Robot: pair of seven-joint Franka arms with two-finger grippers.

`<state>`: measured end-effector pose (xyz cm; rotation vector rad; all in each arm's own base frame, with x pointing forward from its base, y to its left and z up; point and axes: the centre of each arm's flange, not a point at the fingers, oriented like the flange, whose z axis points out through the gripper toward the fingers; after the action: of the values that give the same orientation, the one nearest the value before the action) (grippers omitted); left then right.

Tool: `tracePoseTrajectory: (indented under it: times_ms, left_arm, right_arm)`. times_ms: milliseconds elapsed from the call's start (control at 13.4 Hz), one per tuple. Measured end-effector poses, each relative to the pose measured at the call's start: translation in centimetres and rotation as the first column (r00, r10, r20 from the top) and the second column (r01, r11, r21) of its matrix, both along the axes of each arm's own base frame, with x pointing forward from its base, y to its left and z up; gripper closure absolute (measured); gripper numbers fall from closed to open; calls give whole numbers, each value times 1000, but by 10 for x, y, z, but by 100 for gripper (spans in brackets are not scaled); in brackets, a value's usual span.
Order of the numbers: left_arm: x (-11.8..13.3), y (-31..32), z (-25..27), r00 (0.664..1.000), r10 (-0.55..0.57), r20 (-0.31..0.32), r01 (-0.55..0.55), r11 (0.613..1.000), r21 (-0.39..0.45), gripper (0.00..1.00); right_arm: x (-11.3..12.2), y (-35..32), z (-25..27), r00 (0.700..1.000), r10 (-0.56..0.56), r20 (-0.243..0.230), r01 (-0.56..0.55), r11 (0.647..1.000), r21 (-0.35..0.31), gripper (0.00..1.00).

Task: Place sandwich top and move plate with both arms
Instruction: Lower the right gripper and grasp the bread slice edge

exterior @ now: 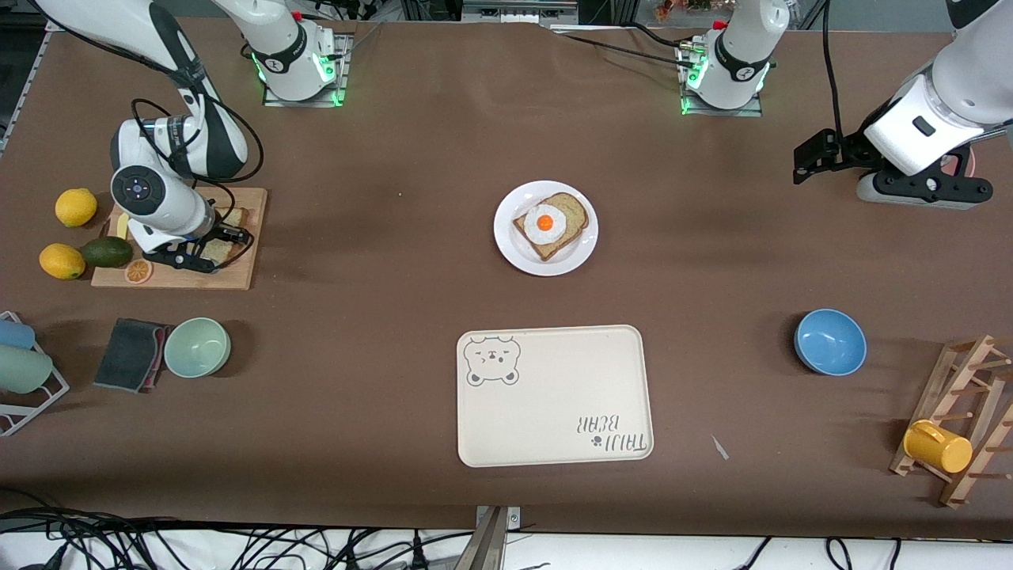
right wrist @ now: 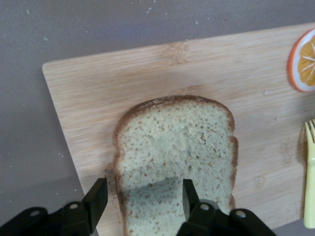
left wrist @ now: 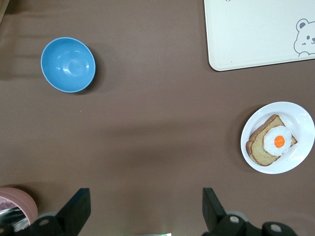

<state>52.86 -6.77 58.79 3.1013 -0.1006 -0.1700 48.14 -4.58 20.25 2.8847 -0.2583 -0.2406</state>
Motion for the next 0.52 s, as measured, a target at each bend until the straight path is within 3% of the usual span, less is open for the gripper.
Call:
tracePoseTrajectory:
  times_ms: [522]
  left_arm:
    - [0,0,0,1000,0,0,0,1000,0,0]
  right_arm:
    - [0,2,-11,1000,8,0,-8,1000,5,32]
